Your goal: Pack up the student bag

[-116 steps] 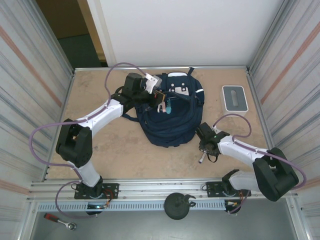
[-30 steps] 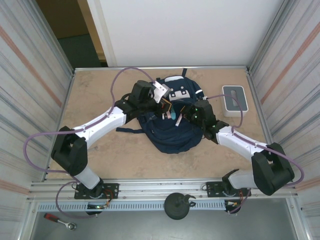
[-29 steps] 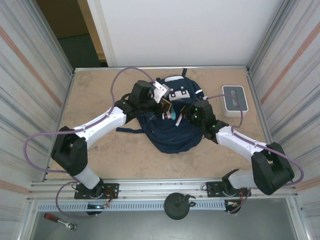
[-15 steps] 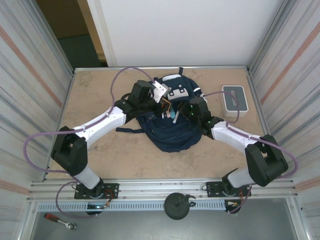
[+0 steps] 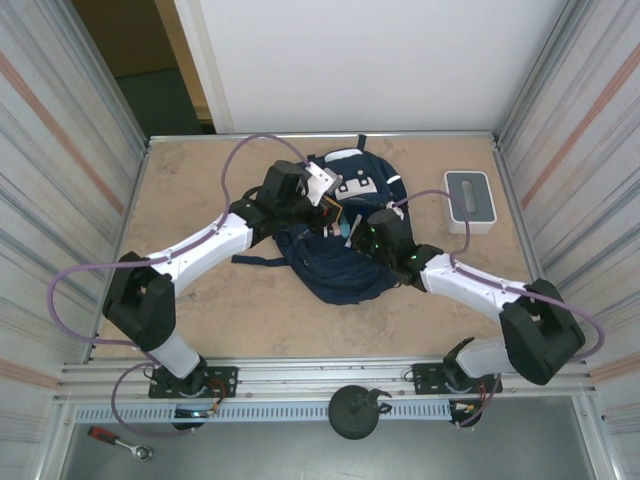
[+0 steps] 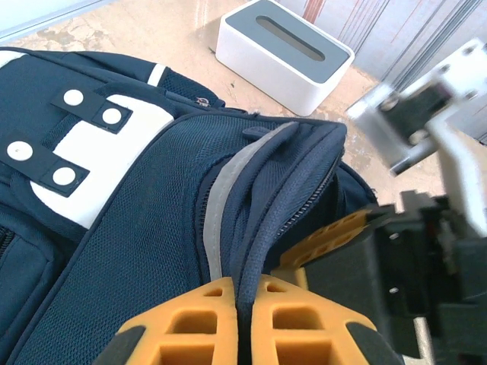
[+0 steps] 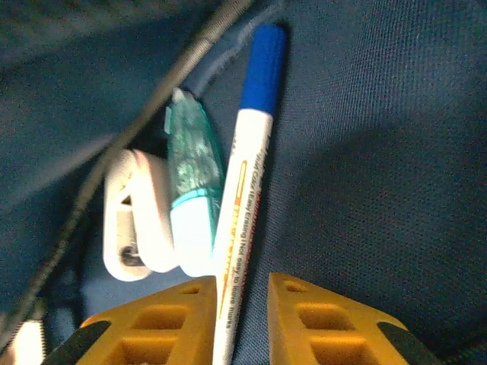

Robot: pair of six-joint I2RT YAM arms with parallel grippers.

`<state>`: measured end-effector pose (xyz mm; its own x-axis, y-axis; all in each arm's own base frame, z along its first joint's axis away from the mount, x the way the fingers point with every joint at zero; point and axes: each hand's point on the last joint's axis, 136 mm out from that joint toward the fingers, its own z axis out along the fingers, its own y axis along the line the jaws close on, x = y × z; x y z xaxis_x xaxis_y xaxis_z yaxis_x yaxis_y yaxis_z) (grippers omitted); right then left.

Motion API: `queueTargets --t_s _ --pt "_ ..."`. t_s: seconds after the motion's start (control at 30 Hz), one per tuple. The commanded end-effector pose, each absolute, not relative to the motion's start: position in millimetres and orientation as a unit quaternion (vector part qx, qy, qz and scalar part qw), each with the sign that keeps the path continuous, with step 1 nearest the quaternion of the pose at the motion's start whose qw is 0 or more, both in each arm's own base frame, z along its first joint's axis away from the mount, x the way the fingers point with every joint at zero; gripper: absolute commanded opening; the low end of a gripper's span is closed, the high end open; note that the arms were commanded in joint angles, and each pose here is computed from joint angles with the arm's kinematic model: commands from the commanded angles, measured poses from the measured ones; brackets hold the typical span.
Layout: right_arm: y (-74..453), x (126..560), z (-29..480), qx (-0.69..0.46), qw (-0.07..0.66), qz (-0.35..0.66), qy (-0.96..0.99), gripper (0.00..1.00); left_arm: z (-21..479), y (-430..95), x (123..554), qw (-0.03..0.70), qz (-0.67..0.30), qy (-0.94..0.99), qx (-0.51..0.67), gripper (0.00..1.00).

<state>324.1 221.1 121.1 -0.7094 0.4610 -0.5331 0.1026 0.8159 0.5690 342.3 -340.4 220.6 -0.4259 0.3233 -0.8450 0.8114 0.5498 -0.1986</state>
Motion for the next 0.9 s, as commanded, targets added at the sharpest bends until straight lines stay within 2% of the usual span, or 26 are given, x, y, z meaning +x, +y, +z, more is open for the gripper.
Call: queueTargets --t_s 0.0,0.23,0.5,0.67,0.87 --pt "233 332 116 0.141 0.345 0.248 0.894 0.19 250 -350 341 0.424 -0.323 0.760 0.373 0.00" --pt "234 356 115 0.143 0.365 0.225 0.892 0.13 247 -349 340 0.420 -0.320 0.761 0.376 0.00" --pt "238 387 124 0.150 0.378 0.252 0.878 0.12 243 -348 340 0.419 -0.317 0.763 0.377 0.00" --pt "229 374 138 0.127 0.387 0.255 0.877 0.16 235 -346 342 0.416 -0.307 0.769 0.376 0.00" --pt "208 333 148 0.089 0.383 0.249 0.885 0.22 227 -344 346 0.414 -0.299 0.776 0.371 0.00"
